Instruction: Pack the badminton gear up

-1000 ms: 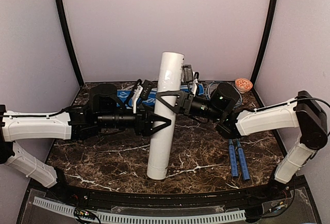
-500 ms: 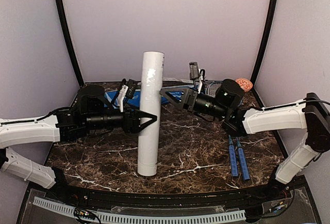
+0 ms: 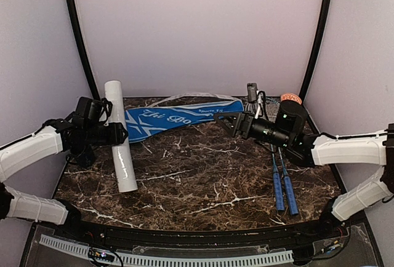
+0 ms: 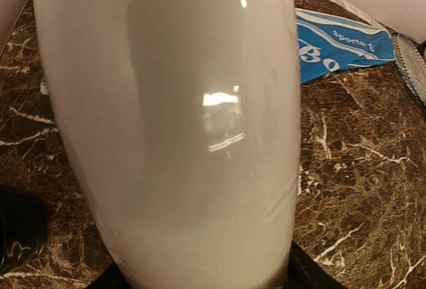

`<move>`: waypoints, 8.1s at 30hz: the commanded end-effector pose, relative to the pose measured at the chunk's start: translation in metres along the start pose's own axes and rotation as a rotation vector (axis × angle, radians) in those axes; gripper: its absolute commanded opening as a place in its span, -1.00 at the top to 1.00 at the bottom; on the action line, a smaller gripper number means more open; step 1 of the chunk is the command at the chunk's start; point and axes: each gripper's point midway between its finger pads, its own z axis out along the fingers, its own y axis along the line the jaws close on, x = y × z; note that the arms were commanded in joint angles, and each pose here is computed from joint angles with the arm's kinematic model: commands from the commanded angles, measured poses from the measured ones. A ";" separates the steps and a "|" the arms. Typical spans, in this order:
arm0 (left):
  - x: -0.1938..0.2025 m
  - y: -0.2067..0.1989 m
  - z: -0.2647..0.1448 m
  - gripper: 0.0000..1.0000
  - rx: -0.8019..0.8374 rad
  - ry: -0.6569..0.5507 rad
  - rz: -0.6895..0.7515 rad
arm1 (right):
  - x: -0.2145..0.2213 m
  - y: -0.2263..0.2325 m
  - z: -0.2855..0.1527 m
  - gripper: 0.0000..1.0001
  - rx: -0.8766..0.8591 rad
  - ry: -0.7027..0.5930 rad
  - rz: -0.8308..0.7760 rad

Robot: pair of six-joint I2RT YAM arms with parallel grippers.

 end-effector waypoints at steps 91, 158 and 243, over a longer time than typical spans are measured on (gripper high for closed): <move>-0.065 -0.214 0.060 1.00 0.596 -0.488 1.338 | -0.064 -0.007 -0.105 -0.99 0.190 -0.091 -0.192; 0.080 -0.060 0.144 -0.37 0.148 0.282 -0.127 | 0.173 -0.163 -0.003 -0.37 0.186 0.664 0.203; -0.026 -0.154 0.061 -0.31 0.373 0.017 0.290 | 0.092 -0.292 -0.203 0.32 0.931 0.319 0.406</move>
